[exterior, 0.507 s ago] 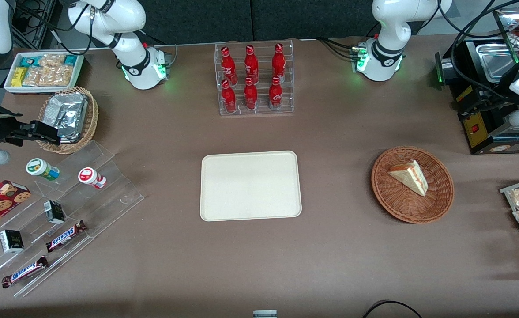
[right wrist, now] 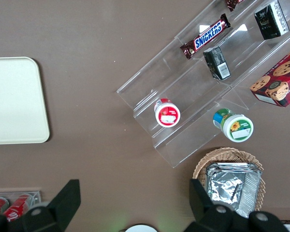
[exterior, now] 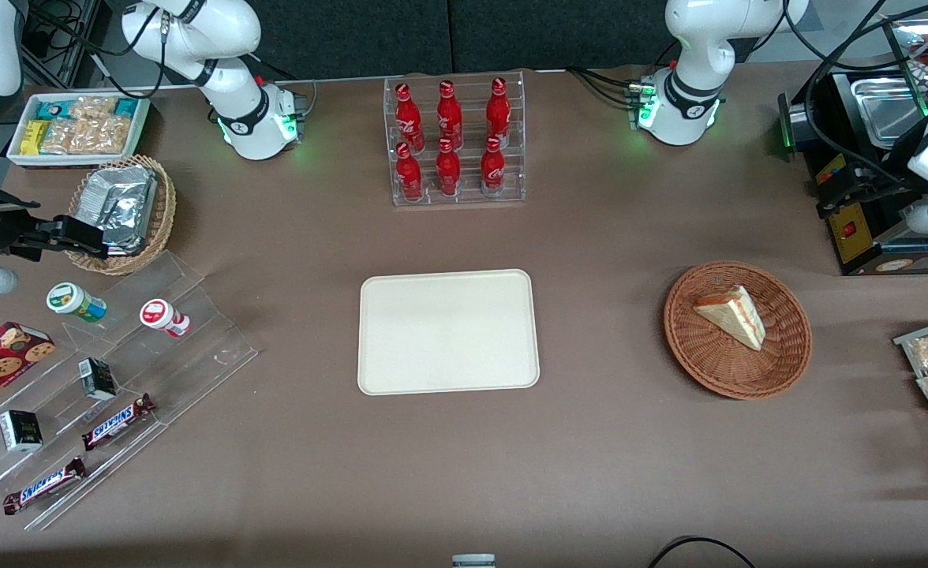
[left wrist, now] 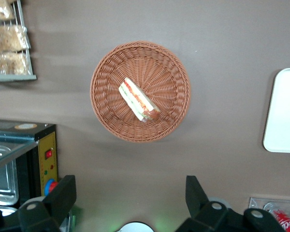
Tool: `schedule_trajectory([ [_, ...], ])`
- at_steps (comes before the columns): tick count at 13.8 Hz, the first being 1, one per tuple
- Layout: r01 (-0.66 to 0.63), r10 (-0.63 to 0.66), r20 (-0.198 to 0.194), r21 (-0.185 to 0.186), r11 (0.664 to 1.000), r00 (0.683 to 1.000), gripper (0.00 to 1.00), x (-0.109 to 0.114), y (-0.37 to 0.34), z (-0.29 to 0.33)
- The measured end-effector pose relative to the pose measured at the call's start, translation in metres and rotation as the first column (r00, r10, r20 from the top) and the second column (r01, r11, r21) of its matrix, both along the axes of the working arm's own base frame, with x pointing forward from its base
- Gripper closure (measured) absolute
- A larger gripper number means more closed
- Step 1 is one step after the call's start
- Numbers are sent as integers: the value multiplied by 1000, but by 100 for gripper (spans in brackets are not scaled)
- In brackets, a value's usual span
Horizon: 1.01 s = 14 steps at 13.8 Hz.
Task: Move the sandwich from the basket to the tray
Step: 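Move the left gripper down over the sandwich in the wicker basket, then close the left gripper on the triangular sandwich and lift it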
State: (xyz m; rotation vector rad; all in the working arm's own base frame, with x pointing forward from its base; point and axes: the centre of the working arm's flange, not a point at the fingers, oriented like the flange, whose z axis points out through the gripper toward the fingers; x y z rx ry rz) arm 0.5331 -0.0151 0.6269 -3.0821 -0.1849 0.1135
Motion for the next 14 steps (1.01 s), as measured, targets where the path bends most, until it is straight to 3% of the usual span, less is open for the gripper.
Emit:
schedule_trajectory([
  [2,-166,167,-41,19,986,985,0,9,3,-27],
  [4,-316,319,-73,49,948,945,0,26,3,-70],
  [7,-461,465,-63,70,885,883,0,47,3,-146],
  [11,-554,557,-37,71,830,830,0,33,3,-236],
  [14,-568,570,-30,64,821,821,0,15,3,-290],
])
